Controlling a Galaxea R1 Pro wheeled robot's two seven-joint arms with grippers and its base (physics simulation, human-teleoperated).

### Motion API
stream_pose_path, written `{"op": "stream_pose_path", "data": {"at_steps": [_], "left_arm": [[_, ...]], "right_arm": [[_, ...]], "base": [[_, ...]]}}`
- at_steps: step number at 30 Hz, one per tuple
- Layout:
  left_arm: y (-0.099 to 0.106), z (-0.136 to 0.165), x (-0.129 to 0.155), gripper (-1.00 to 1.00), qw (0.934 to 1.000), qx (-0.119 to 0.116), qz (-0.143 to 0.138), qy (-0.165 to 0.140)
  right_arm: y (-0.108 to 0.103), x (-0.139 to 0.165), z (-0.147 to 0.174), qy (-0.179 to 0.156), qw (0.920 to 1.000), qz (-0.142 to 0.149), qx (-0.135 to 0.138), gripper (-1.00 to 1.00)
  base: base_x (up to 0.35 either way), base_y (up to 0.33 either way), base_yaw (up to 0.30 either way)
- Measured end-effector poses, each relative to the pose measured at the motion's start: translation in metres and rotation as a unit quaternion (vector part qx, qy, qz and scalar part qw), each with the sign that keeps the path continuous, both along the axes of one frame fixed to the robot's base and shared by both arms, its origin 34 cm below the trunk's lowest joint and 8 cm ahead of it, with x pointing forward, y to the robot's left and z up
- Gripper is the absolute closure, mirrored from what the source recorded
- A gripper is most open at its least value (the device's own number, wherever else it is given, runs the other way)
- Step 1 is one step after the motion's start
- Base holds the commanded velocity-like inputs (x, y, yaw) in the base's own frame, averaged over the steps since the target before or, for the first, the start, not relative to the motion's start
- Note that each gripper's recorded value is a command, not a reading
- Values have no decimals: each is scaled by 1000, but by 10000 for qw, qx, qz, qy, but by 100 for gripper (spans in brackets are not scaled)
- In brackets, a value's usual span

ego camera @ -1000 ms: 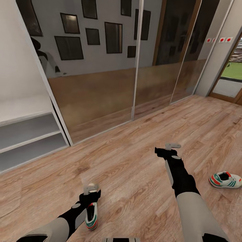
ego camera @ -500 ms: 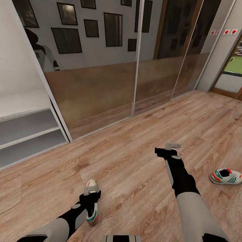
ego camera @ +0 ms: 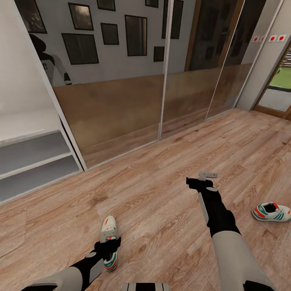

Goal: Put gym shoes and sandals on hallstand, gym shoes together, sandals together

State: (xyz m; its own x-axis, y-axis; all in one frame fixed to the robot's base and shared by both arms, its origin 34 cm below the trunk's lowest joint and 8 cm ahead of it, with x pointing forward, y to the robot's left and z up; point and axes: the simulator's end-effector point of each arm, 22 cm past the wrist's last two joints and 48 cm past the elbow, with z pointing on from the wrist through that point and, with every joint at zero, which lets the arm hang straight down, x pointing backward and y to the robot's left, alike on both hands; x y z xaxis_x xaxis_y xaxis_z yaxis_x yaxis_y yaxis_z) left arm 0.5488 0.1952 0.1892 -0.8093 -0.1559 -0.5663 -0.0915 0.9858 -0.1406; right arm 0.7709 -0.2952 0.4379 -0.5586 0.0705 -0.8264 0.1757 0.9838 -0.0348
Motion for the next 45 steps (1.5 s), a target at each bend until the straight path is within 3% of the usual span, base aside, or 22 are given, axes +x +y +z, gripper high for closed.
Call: {"op": "stream_pose_path", "data": {"at_steps": [9, 14, 19, 23, 27, 30, 45], "left_arm": [[2, -9, -20, -100, 9999, 4, 45, 112], [5, -2, -14, -100, 9996, 47, 112, -253], [6, -3, -20, -100, 9993, 61, 141, -327], [9, -3, -23, -100, 9989, 24, 305, -356], [18, -3, -29, -100, 9960, -63, 772, -440], [22, -4, -34, -100, 9944, -91, 946, -455], [24, -12, -42, -100, 9939, -94, 1032, -383]], "right_arm": [[0, 0, 0, 0, 10000, 0, 0, -100], [0, 0, 0, 0, 10000, 0, 0, -100], [0, 0, 0, 0, 10000, 0, 0, -100], [0, 0, 0, 0, 10000, 0, 0, -100], [0, 0, 0, 0, 10000, 0, 0, -100], [0, 0, 0, 0, 10000, 0, -1, -100], [0, -1, -12, 83, 10000, 0, 0, -100]], "base": [[0, 0, 0], [0, 0, 0], [0, 0, 0], [0, 0, 0], [0, 0, 0], [0, 0, 0], [0, 0, 0]]}}
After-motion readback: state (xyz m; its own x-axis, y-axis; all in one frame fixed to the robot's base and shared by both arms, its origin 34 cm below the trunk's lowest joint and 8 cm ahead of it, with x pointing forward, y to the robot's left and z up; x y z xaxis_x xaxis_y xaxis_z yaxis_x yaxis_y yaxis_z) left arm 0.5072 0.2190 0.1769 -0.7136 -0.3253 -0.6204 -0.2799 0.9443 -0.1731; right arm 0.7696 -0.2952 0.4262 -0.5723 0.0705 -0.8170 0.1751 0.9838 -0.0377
